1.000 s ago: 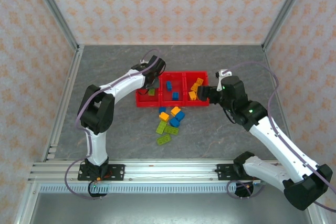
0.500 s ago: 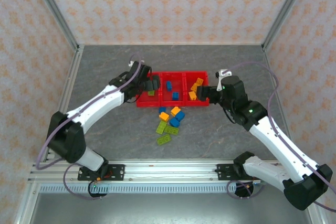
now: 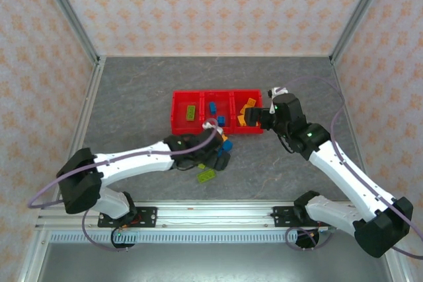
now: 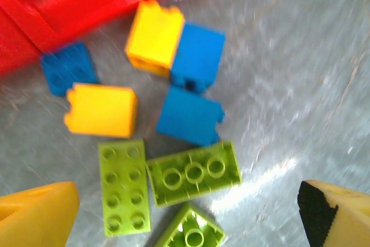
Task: Sort the legos into containers by color
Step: Pick up the lego from the middle-left of the table.
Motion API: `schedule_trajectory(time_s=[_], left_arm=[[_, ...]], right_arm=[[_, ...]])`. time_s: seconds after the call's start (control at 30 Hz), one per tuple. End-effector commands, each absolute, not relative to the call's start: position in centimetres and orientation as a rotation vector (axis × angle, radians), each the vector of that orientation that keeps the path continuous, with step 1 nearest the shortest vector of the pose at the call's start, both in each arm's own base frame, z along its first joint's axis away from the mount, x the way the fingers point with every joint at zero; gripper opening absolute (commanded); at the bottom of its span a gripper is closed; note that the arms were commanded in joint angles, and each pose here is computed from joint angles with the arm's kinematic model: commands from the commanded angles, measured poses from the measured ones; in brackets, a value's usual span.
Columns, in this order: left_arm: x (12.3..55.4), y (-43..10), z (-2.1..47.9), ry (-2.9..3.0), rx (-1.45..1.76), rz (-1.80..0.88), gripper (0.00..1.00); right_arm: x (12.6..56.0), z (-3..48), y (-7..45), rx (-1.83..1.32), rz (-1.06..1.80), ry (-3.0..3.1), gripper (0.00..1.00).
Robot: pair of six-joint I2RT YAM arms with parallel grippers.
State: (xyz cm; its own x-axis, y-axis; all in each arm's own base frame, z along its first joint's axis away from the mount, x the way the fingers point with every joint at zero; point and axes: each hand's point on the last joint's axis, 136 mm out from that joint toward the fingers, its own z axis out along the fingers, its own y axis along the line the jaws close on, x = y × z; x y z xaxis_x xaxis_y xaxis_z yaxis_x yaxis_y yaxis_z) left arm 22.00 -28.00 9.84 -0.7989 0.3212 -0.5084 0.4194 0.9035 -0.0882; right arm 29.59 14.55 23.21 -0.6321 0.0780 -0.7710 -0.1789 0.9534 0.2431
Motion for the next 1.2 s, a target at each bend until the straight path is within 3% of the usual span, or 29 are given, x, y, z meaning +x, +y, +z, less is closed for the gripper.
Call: schedule_trajectory(time_s=[0.0, 0.43, 0.7, 1.17], left_arm=[[20.6, -26.6, 7.8, 2.621, 0.622, -0.036, 0.98], [17.8, -26.6, 5.4, 2.720, 0.709, -0.007, 0.91], [16.3, -25.3, 4.0, 2.799, 0.679, 0.001, 0.78], [16.1, -24.5, 2.6, 2.825, 0.660, 0.053, 0.76]], right_arm=[[30.3, 25.4, 14.6, -0.051, 0.376, 2.156, 1.00], [30.3, 25.1, 14.4, -0.051, 0.360, 2.156, 1.00], [30.4, 25.1, 14.5, -0.052, 0.362, 2.157, 1.00], [30.7, 25.0, 15.0, -0.061, 0.379, 2.168, 1.00]])
